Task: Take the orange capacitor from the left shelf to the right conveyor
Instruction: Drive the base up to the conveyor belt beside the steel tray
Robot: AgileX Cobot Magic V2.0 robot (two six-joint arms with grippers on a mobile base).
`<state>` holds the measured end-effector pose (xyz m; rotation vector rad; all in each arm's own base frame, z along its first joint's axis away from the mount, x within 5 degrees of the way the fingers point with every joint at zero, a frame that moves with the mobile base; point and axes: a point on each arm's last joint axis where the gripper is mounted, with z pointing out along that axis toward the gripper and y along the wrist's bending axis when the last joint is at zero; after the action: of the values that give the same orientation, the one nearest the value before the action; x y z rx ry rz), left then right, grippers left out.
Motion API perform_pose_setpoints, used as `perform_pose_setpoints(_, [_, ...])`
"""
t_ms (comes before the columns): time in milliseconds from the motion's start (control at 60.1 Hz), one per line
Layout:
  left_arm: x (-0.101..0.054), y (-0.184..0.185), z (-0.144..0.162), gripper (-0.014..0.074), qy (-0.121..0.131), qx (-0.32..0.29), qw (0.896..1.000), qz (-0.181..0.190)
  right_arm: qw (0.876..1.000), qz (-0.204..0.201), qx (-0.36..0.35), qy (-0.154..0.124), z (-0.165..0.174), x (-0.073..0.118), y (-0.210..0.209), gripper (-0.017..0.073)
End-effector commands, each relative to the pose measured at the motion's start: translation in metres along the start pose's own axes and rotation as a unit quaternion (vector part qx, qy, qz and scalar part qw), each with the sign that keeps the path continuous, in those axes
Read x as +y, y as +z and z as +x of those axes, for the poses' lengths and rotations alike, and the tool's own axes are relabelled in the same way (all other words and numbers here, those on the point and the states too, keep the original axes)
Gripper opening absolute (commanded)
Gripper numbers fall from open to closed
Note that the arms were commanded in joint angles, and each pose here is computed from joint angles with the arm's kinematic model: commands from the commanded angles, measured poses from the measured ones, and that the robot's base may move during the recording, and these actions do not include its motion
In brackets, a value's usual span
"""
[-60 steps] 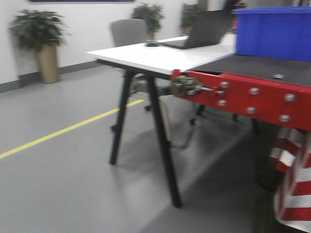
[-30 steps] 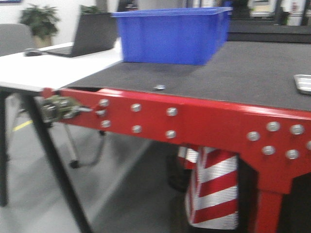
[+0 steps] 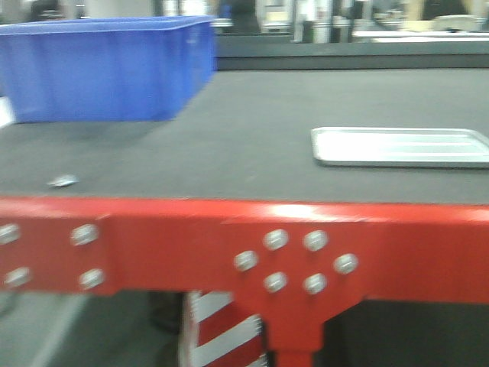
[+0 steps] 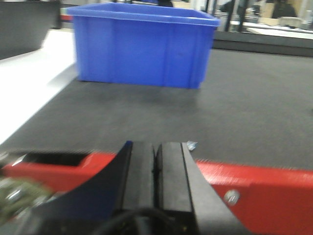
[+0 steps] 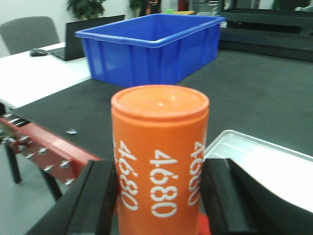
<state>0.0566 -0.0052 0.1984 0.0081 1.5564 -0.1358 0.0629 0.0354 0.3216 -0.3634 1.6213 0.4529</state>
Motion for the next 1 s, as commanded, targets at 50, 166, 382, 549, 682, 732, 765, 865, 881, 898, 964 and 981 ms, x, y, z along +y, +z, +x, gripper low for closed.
perform_pose_setpoints(50, [-0.0009,-0.0022,-0.011,-0.0105,0.0,-0.057,0.998,0.004,0.998,-0.007,-0.059,-0.002,-0.0176,0.0017,-0.002,0.0101])
perform_pose_setpoints(166, [-0.0009,-0.0022,-0.011,-0.0105,0.0,-0.057,0.998,0.004,0.998,-0.007,-0.059,-0.002,-0.0176,0.0017,-0.002,0.0101])
perform_pose_setpoints(382, [-0.0009,-0.0022,-0.011,-0.0105,0.0,-0.057,0.998,0.004,0.998,-0.007,-0.059,-0.002,-0.0176,0.0017,-0.002,0.0101])
perform_pose_setpoints(549, [-0.0009,-0.0022,-0.011,-0.0105,0.0,-0.057,0.998,0.004,0.998,-0.007,-0.059,-0.002,-0.0176,0.0017,-0.002,0.0101])
perform_pose_setpoints(682, [-0.0009,-0.0022,-0.011,-0.0105,0.0,-0.057,0.998,0.004,0.998,-0.007,-0.059,-0.002,-0.0176,0.0017,-0.002,0.0101])
perform_pose_setpoints(732, [-0.0009,-0.0022,-0.011,-0.0105,0.0,-0.057,0.998,0.004,0.998,-0.007,-0.059,-0.002,-0.0176,0.0017,-0.002,0.0101])
perform_pose_setpoints(765, [-0.0009,-0.0022,-0.011,-0.0105,0.0,-0.057,0.998,0.004,0.998,-0.007,-0.059,-0.002,-0.0176,0.0017,-0.002,0.0101])
perform_pose_setpoints(865, [-0.0009,-0.0022,-0.011,-0.0105,0.0,-0.057,0.998,0.004,0.998,-0.007,-0.059,-0.002,-0.0176,0.0017,-0.002,0.0101])
perform_pose_setpoints(881, [-0.0009,-0.0022,-0.011,-0.0105,0.0,-0.057,0.998,0.004,0.998,-0.007,-0.059,-0.002,-0.0176,0.0017,-0.002,0.0101])
perform_pose_setpoints(898, [-0.0009,-0.0022,-0.011,-0.0105,0.0,-0.057,0.998,0.004,0.998,-0.007,-0.059,-0.002,-0.0176,0.0017,-0.002,0.0101])
perform_pose_setpoints(964, [-0.0009,-0.0022,-0.011,-0.0105,0.0,-0.057,0.998,0.004,0.998,-0.007,-0.059,-0.002,-0.0176,0.0017,-0.002,0.0101])
perform_pose_setpoints(981, [-0.0009,-0.0022,-0.011,-0.0105,0.0,-0.057,0.998,0.004,0.998,-0.007,-0.059,-0.002,-0.0176,0.0017,-0.002,0.0101])
